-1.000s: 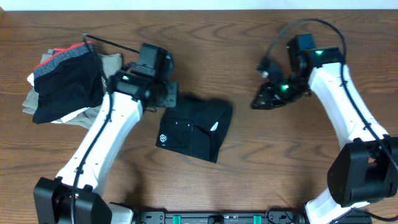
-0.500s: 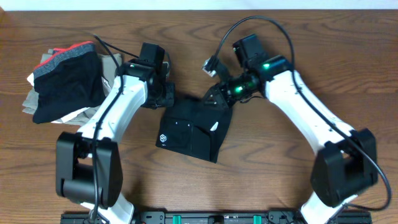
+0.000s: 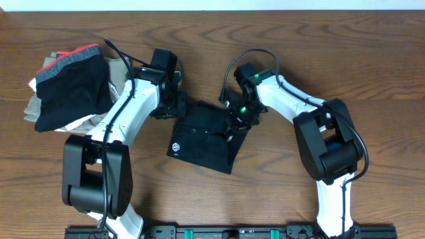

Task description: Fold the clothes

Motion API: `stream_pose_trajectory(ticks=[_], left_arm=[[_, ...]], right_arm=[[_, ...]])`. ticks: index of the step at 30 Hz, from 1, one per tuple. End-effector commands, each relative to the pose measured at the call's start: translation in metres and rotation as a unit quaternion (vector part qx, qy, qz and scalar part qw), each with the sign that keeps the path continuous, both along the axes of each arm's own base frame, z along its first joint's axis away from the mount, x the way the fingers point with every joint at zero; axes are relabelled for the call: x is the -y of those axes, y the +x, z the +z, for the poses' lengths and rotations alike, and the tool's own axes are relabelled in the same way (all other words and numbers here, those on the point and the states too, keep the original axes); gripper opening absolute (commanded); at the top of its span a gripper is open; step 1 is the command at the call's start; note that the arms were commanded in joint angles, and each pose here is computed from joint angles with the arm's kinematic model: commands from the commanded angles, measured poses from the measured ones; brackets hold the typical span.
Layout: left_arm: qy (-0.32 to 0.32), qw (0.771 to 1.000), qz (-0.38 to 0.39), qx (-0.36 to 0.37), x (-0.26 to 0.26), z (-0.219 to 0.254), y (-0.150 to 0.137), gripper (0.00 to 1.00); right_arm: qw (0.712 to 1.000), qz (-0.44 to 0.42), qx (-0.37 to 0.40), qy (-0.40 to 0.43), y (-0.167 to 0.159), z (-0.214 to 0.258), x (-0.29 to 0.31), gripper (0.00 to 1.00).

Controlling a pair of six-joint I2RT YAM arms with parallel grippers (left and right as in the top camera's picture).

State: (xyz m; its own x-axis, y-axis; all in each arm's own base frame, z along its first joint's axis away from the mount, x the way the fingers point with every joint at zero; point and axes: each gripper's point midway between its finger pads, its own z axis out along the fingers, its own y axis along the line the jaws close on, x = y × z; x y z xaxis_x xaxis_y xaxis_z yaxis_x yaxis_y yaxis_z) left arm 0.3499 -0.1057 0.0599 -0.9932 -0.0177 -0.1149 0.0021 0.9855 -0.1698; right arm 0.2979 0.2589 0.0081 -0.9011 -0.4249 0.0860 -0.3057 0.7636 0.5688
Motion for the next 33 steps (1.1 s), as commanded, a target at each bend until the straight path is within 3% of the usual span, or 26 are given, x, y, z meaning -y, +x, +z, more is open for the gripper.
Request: stream_pose_trajectory(ticks=[1,9,15,26,33], left_arm=[[-0.005,1.000,0.000,0.009,0.002,0.003,0.006,0.45],[-0.014,0.999,-0.017,0.047,0.019,0.005,0.020,0.57],[-0.025,0.995,-0.033,0.089,0.035,0.002,0.035,0.57],[-0.006,0.999,-0.033,0.030,0.032,-0.055,0.030,0.57],[0.087,0.994,-0.010,0.070,0.003,-0.075,0.054,0.56]], right_arm=[[0.992,-0.012,-0.002,-0.126,0.000,-0.043,0.041,0.13],[0.988,-0.007,0.003,-0.155,0.000,-0.046,0.051,0.14],[0.984,-0.006,-0.001,-0.177,-0.003,-0.047,0.059,0.14],[0.984,-0.006,-0.002,-0.178,-0.004,-0.047,0.059,0.14],[0.983,-0.004,-0.010,-0.184,-0.008,-0.046,0.062,0.14]])
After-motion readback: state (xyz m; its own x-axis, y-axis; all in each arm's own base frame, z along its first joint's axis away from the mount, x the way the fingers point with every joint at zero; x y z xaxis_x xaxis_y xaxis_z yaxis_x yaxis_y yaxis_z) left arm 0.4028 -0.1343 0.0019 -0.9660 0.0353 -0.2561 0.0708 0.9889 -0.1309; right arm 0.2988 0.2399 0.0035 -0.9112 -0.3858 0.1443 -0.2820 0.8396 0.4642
